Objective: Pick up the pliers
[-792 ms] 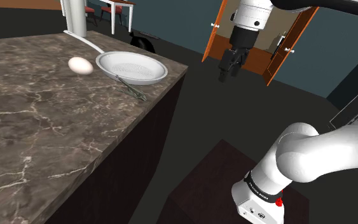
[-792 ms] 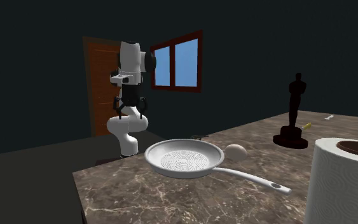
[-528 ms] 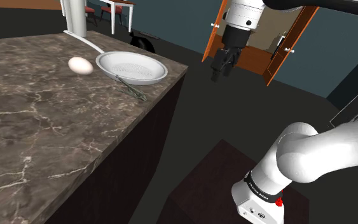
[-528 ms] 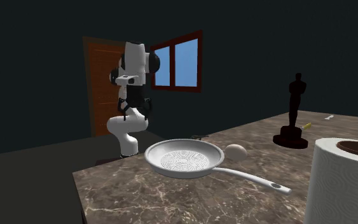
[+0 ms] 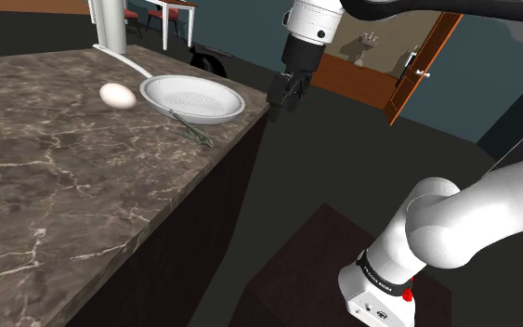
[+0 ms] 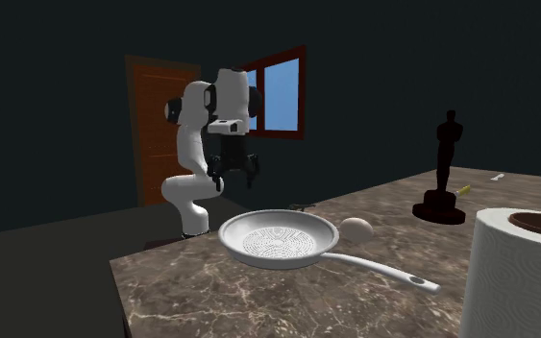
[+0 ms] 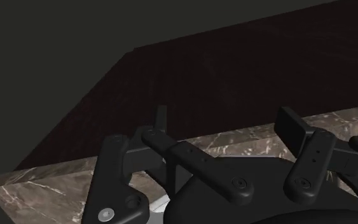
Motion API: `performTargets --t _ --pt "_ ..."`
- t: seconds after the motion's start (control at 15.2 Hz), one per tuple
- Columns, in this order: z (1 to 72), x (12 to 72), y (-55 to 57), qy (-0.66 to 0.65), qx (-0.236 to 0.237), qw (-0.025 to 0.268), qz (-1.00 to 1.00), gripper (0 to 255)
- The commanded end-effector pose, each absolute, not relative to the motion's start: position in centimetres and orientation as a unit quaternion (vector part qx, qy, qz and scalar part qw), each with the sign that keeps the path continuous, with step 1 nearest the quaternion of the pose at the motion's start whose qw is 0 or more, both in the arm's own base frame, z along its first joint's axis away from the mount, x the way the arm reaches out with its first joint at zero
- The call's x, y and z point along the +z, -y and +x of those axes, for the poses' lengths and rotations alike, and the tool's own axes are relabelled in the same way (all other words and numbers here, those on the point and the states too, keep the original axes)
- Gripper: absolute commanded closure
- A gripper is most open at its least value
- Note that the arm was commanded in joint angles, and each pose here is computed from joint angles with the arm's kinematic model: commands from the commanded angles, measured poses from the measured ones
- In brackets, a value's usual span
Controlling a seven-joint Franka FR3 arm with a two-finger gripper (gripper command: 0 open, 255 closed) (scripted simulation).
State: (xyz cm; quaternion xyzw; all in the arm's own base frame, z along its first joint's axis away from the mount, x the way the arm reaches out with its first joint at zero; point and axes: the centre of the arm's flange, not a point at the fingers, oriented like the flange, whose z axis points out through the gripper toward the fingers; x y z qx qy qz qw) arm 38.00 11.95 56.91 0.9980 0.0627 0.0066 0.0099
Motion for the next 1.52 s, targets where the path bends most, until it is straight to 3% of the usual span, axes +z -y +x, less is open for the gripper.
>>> performTargets --t 0.0,0.86,1.45 --pt "39.4 56.5 -14.1 -0.080 0.015 0.007 0.997 0" --pt "45.2 55.0 -28.3 -0.185 0.063 -0.009 0.981 0" --pt "45.2 51.0 -28.3 -0.185 0.063 -0.009 0.981 0"
